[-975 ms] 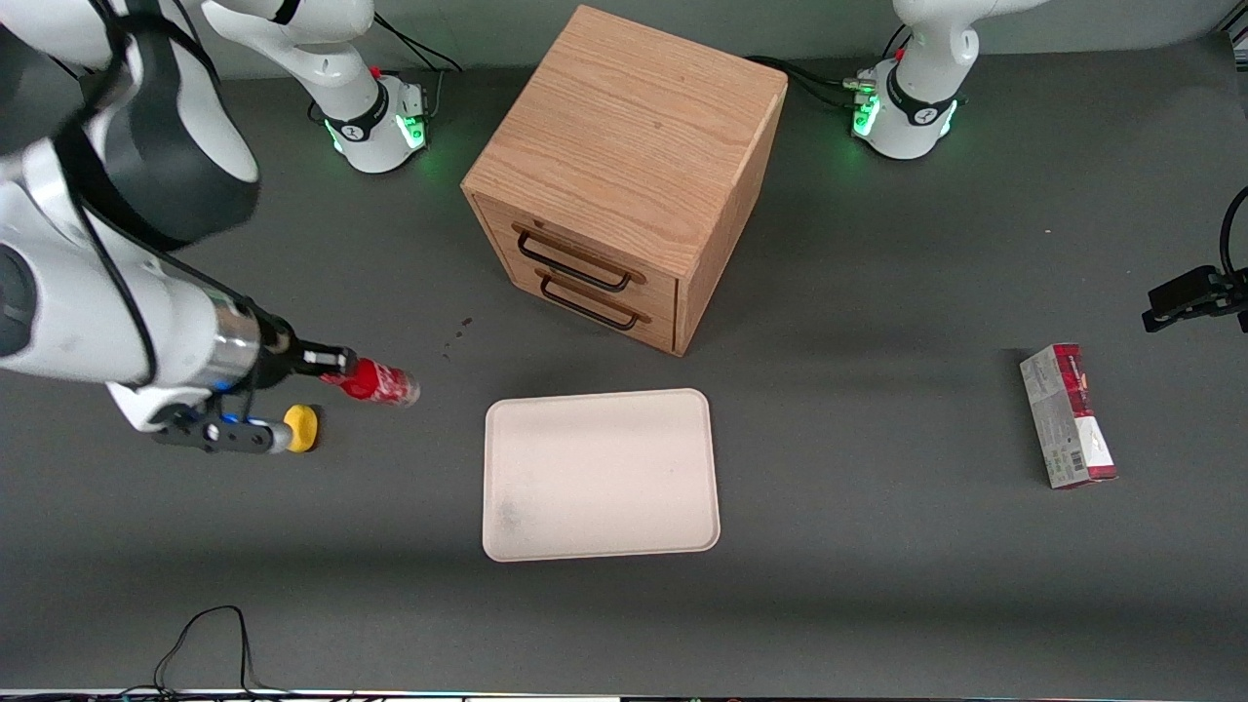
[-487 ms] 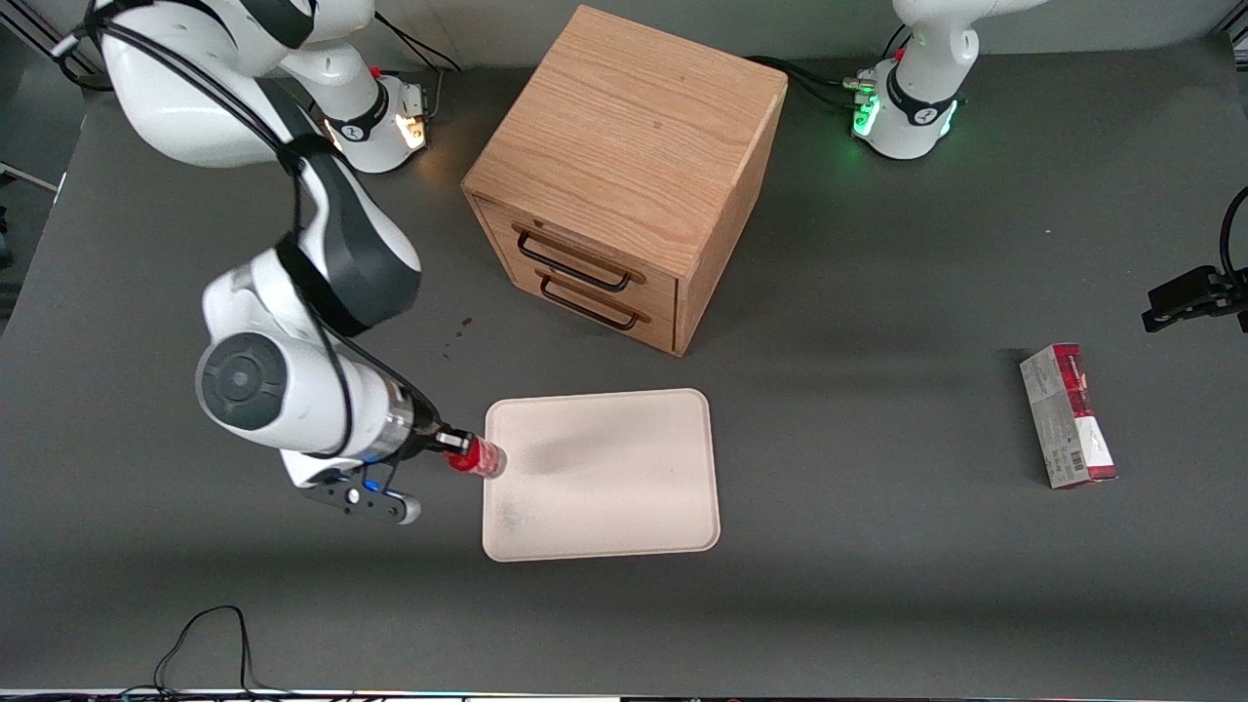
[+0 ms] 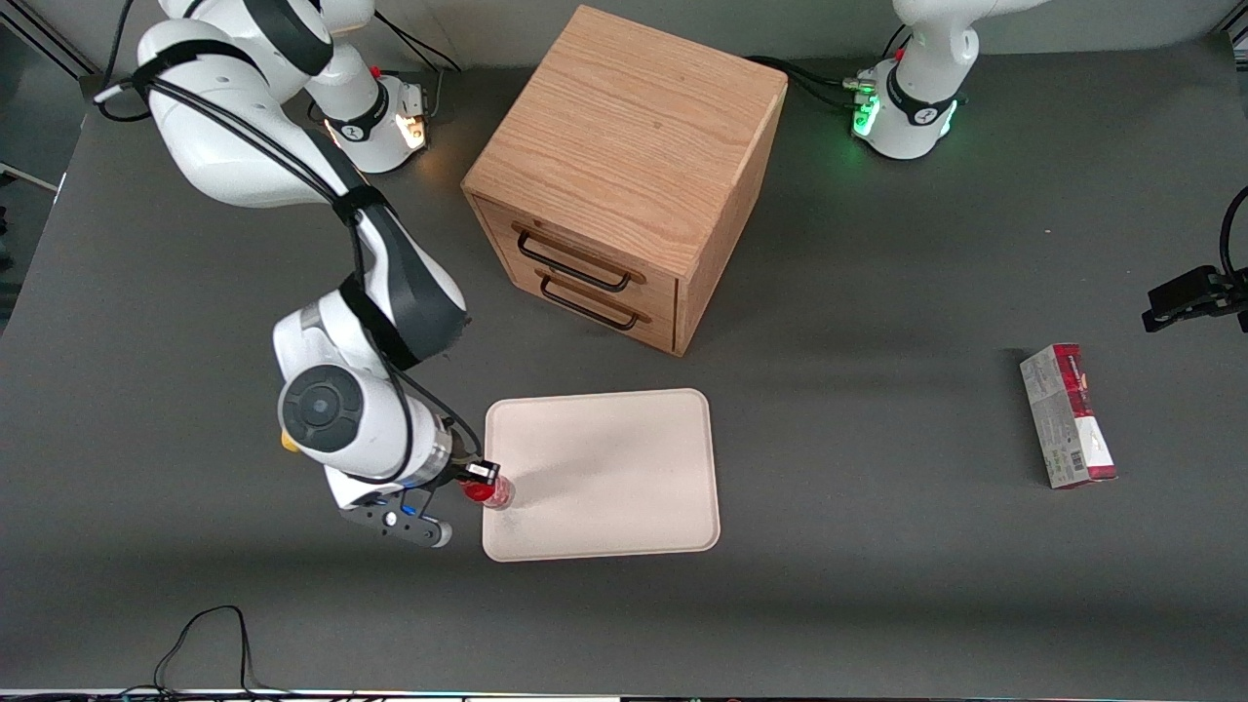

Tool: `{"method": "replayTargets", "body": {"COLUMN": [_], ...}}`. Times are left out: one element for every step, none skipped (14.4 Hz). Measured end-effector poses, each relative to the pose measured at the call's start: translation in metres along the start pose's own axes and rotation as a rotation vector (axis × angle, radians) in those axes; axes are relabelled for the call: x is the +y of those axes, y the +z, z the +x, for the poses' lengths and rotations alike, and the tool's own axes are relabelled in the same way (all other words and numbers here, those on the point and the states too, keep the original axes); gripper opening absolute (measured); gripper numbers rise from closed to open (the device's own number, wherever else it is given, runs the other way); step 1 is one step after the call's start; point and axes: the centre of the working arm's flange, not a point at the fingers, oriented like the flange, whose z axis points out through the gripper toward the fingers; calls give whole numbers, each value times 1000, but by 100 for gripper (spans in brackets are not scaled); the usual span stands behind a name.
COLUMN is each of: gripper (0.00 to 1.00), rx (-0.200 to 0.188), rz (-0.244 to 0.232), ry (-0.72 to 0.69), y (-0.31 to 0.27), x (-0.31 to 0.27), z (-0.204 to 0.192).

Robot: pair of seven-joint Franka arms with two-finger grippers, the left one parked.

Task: Place coke bottle on tray
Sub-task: 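Lift the bottle and carry it onto the cream tray's corner, then lower the bottle onto the tray and open the right gripper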

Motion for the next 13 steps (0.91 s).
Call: {"method": "replayTargets", "body": {"gripper": [31,31,31,31,31,31,31,31,31,36,46,55,64], "rx": [-1,-4,-3,2,7,9,11,11,11,14,22,29,33], "rz": [-3,-6,-10,-17,-22,-23,-23,-22,-23,-24,-30,-36,-38], "ry": [-1,-3,-6,-11,-14,-14,-14,-14,-14,-15,-18,-21,-23], "y": [8,14,19,23,25,27,27,27,27,27,27,26,26], "x": [-3,-5,-7,-8,-8,-8,-8,-8,-8,-8,-8,-8,-9], "z": [-1,-2,-3,-3,-3,-2,-2,-2,-1,-1,-1,-1,-1]}}
